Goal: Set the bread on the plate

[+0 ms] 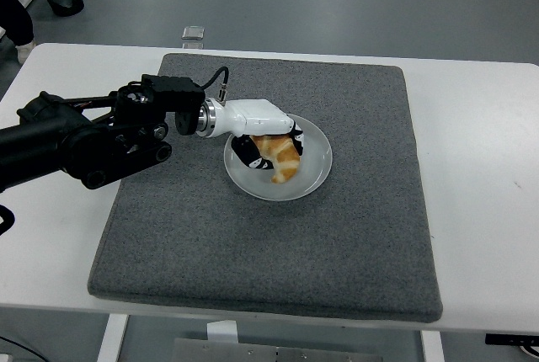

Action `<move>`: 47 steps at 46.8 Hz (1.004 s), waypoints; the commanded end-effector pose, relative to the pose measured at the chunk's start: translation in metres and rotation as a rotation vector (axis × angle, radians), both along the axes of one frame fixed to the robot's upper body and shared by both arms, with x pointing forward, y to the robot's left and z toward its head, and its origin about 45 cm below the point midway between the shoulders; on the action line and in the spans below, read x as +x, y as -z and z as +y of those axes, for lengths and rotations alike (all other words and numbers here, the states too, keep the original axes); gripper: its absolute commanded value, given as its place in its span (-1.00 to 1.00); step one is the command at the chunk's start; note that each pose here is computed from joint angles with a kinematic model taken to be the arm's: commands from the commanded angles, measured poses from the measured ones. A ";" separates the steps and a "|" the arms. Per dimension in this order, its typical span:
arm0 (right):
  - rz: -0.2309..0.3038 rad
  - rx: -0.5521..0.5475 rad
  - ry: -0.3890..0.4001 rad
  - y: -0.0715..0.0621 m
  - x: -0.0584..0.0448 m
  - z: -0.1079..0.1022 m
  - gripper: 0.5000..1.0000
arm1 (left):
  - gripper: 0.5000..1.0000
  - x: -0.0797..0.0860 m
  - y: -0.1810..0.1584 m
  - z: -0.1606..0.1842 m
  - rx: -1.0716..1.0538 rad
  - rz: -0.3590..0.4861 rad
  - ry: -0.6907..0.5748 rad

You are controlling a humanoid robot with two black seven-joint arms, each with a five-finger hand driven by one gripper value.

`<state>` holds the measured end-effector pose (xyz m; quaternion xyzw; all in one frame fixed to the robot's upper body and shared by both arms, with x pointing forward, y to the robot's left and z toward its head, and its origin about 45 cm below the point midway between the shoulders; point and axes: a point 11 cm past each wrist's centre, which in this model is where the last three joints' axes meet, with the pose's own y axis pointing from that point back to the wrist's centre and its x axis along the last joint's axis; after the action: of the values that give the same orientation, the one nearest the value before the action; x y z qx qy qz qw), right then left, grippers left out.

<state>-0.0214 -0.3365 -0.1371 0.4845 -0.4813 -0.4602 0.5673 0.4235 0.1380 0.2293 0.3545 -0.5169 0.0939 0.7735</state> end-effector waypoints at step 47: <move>0.000 0.000 -0.001 0.000 0.000 0.000 0.72 | 0.96 0.053 -0.095 0.012 -0.753 0.304 -0.365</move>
<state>-0.0216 -0.3365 -0.1371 0.4845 -0.4810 -0.4602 0.5676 0.4659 0.1377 0.3168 0.1726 -0.3002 0.3132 0.8843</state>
